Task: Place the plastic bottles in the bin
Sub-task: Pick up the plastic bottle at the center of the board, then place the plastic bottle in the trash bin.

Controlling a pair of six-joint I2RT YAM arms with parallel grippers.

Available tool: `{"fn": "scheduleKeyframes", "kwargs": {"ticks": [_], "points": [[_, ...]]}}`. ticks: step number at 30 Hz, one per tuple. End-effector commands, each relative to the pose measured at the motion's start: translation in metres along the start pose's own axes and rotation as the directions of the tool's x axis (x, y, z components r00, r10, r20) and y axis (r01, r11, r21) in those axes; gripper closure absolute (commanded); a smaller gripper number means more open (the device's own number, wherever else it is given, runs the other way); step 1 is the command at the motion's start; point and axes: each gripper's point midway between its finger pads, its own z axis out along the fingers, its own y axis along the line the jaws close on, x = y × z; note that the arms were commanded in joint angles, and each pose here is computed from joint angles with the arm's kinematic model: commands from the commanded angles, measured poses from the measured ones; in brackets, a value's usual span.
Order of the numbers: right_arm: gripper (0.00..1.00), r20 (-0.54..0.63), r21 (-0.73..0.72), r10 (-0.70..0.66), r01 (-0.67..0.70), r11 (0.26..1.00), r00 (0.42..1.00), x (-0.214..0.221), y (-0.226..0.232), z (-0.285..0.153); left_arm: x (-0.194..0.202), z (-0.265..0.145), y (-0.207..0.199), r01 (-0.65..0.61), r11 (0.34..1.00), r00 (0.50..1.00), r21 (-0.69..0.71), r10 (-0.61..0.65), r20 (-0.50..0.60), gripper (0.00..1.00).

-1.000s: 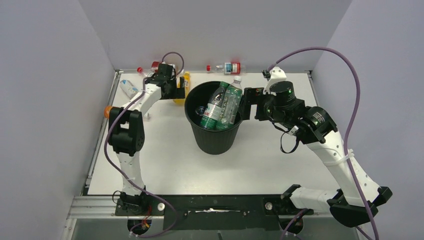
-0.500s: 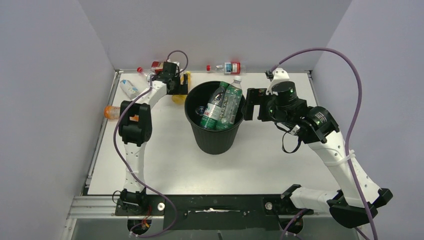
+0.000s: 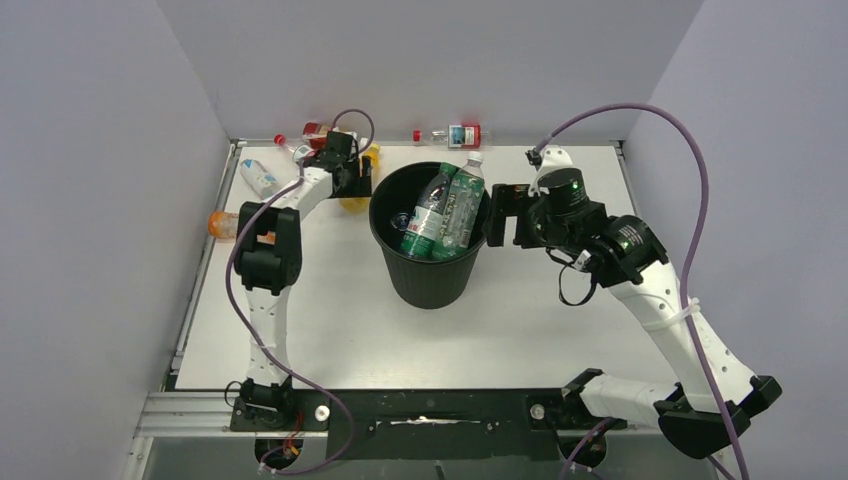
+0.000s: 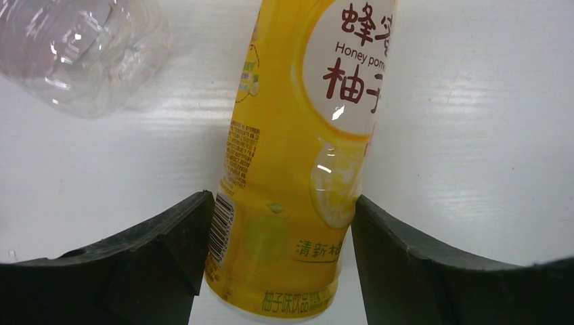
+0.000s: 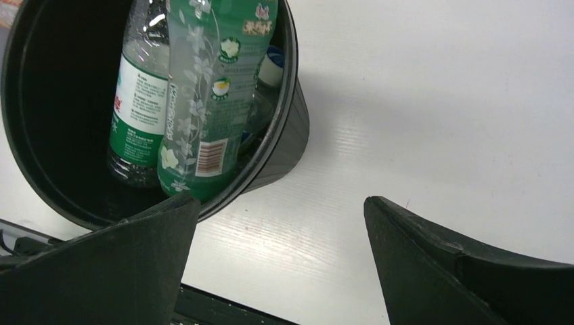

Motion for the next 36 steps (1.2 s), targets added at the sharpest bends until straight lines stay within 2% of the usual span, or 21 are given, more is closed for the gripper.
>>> {"fn": "scheduleKeyframes", "kwargs": {"ticks": [1, 7, 14, 18, 26, 36], "points": [[0.02, 0.065, -0.038, 0.042, -0.039, 0.999, 0.997, -0.006, 0.001, -0.011, -0.037, -0.055, -0.009, 0.039, 0.998, 0.993, 0.038, -0.043, 0.110, 0.44], [0.02, 0.070, -0.043, 0.110, -0.107, 0.993, 0.991, 0.014, -0.008, -0.021, -0.041, -0.112, -0.018, 0.056, 0.996, 0.987, 0.076, -0.067, 0.144, 0.44], [0.02, 0.050, -0.070, 0.194, -0.190, 0.979, 0.980, 0.054, -0.015, -0.018, -0.019, -0.171, -0.038, 0.057, 0.987, 0.988, 0.153, -0.077, 0.133, 0.44], [0.02, 0.022, -0.074, 0.219, -0.216, 0.973, 0.976, 0.074, -0.018, -0.013, -0.020, -0.209, -0.040, 0.056, 0.981, 0.986, 0.184, -0.084, 0.146, 0.44], [0.02, 0.017, -0.079, 0.256, -0.254, 0.964, 0.967, 0.086, -0.020, -0.008, -0.057, -0.297, -0.044, 0.024, 0.968, 0.965, 0.251, -0.088, 0.248, 0.44], [0.02, 0.009, -0.080, 0.251, -0.250, 0.965, 0.968, 0.084, -0.017, -0.003, -0.090, -0.382, -0.085, -0.049, 0.873, 0.939, 0.485, -0.125, 0.320, 0.44]]}}
